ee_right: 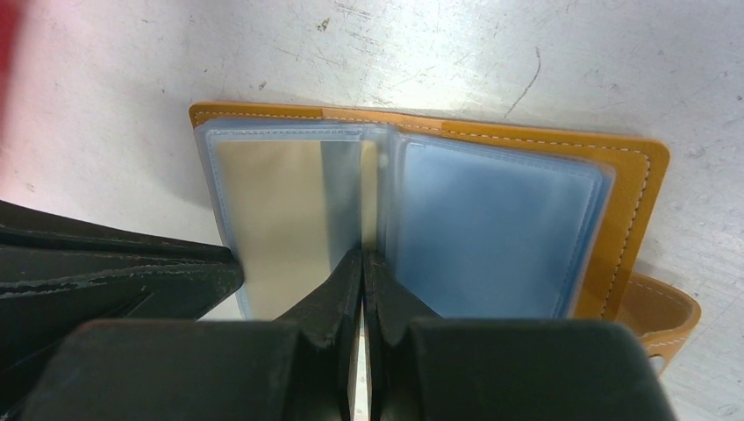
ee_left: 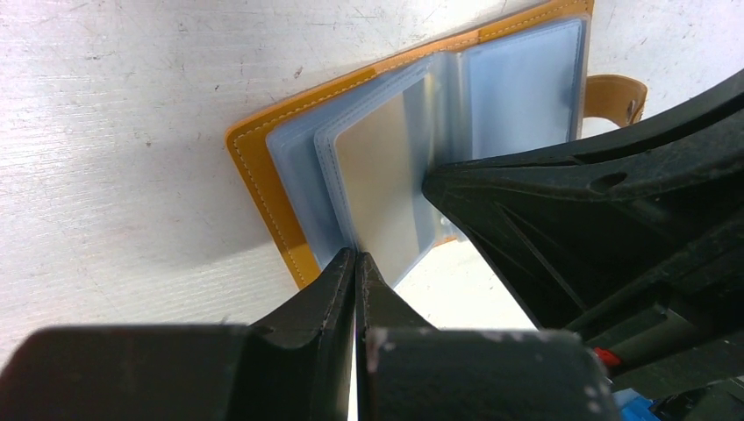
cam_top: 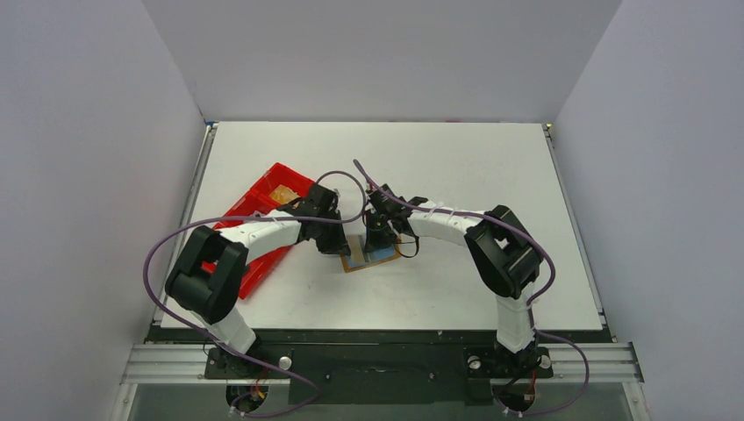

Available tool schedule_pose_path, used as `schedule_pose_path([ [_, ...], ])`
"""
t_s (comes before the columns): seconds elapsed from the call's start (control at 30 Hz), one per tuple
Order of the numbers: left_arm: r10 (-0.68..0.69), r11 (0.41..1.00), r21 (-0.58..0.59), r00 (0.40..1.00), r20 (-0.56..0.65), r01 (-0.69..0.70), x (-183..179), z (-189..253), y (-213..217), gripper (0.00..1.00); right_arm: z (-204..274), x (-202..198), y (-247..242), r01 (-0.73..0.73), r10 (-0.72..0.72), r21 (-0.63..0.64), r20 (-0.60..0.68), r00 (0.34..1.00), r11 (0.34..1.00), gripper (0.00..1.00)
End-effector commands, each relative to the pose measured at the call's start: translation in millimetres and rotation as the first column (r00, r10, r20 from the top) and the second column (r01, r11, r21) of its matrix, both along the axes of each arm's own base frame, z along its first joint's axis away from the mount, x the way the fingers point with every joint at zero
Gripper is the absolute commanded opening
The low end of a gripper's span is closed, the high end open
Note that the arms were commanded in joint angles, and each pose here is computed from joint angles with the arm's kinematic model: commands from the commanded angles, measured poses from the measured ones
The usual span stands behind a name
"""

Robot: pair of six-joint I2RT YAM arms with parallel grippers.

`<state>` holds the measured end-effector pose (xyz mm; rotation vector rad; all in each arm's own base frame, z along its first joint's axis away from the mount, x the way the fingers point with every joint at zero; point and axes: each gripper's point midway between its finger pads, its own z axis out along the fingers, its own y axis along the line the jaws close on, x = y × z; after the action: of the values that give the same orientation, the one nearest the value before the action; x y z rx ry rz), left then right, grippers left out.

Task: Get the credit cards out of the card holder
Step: Remove the credit card from the card holder.

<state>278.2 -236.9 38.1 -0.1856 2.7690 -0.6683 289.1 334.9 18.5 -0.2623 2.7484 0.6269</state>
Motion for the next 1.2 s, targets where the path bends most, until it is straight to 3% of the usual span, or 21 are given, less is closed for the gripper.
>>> schedule_pose_path([
  [0.0, -0.039, 0.98, -0.187, 0.983, 0.179, 0.072, 35.7, 55.8, -49.5, 0.0, -26.3, -27.9, -13.2, -0.025, 0.019, -0.061, -0.1, 0.995, 0.998, 0.0],
  [0.63, -0.046, 0.953, -0.285, 0.978, 0.203, 0.104, 45.9, 73.9, -78.0, 0.0, -1.4, -17.7, -4.6, 0.046, -0.022, 0.161, -0.146, 0.989, 0.986, 0.17],
  [0.9, -0.047, 0.952, -0.289, 0.983, 0.176, 0.097, 46.5, 63.4, -86.2, 0.0, 14.2, -5.8, -25.3, 0.119, -0.102, 0.169, -0.109, 0.989, 0.978, 0.18],
  [1.0, -0.03, 0.963, -0.26, 0.984, 0.177, 0.076, 48.3, 60.3, -80.8, 0.0, 17.5, -3.2, -39.7, 0.146, -0.138, 0.126, -0.068, 0.988, 0.981, 0.18],
  [1.17, 0.064, 0.994, -0.096, 0.982, 0.178, -0.047, 60.1, 48.0, -45.1, 0.0, 22.0, 0.6, -58.4, 0.165, -0.166, 0.049, 0.007, 0.986, 0.985, 0.29],
])
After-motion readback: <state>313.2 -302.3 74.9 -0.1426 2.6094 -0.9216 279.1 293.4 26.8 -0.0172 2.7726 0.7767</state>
